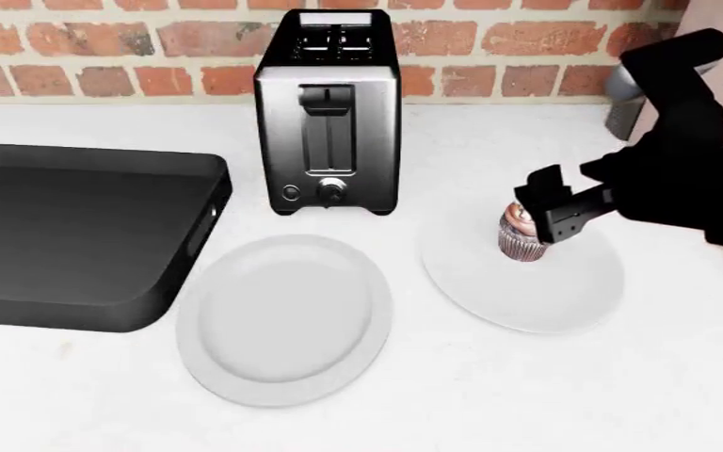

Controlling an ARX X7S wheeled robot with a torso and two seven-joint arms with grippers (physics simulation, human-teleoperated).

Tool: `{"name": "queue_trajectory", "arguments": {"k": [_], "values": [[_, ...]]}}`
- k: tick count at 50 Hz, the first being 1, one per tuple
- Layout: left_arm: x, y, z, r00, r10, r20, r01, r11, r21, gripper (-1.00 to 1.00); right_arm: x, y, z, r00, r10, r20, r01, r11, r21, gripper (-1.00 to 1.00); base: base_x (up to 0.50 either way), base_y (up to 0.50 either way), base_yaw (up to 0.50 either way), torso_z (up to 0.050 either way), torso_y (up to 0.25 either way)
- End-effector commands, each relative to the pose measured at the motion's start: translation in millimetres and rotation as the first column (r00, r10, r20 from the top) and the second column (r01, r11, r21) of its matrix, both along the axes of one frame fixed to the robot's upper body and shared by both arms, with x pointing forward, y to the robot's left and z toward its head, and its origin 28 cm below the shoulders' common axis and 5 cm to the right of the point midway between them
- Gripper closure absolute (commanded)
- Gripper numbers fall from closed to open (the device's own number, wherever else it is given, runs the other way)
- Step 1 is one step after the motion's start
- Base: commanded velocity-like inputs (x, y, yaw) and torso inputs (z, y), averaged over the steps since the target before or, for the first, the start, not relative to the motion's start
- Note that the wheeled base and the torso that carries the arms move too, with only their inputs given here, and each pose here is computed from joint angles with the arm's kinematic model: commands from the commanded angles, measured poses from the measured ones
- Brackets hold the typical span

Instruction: Move the dessert items from the plate to the tray.

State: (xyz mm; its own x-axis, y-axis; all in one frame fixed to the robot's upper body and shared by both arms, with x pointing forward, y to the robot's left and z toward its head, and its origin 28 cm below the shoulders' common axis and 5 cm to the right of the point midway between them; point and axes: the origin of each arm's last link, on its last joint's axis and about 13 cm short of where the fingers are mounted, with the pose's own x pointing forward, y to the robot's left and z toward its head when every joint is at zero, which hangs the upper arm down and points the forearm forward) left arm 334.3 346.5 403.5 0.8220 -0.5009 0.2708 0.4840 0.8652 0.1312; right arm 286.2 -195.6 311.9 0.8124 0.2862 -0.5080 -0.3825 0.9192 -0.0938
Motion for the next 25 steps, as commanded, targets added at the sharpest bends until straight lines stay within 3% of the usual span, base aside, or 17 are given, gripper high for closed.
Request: {"name": "queue_trajectory", "arguments": {"k": [1,25], "values": [[0,0.3,-4,1.0,-0.001,-0.012,0.001,1.0,-0.019,1.0,5,0.3,-6,1.0,-0.002,-0.01,0.002,1.0,-0.006,-1.0,0.0,0.0,0.0,0.0,0.0],[2,-0.2,-12,0.999,0.005,-0.035,-0.005,1.0,-0.013,1.0,13,-4.7,-28,1.0,-0.006,-0.027,0.007,0.999,0.041,-1.0,0.0,0.0,0.0,0.0,0.0]]}}
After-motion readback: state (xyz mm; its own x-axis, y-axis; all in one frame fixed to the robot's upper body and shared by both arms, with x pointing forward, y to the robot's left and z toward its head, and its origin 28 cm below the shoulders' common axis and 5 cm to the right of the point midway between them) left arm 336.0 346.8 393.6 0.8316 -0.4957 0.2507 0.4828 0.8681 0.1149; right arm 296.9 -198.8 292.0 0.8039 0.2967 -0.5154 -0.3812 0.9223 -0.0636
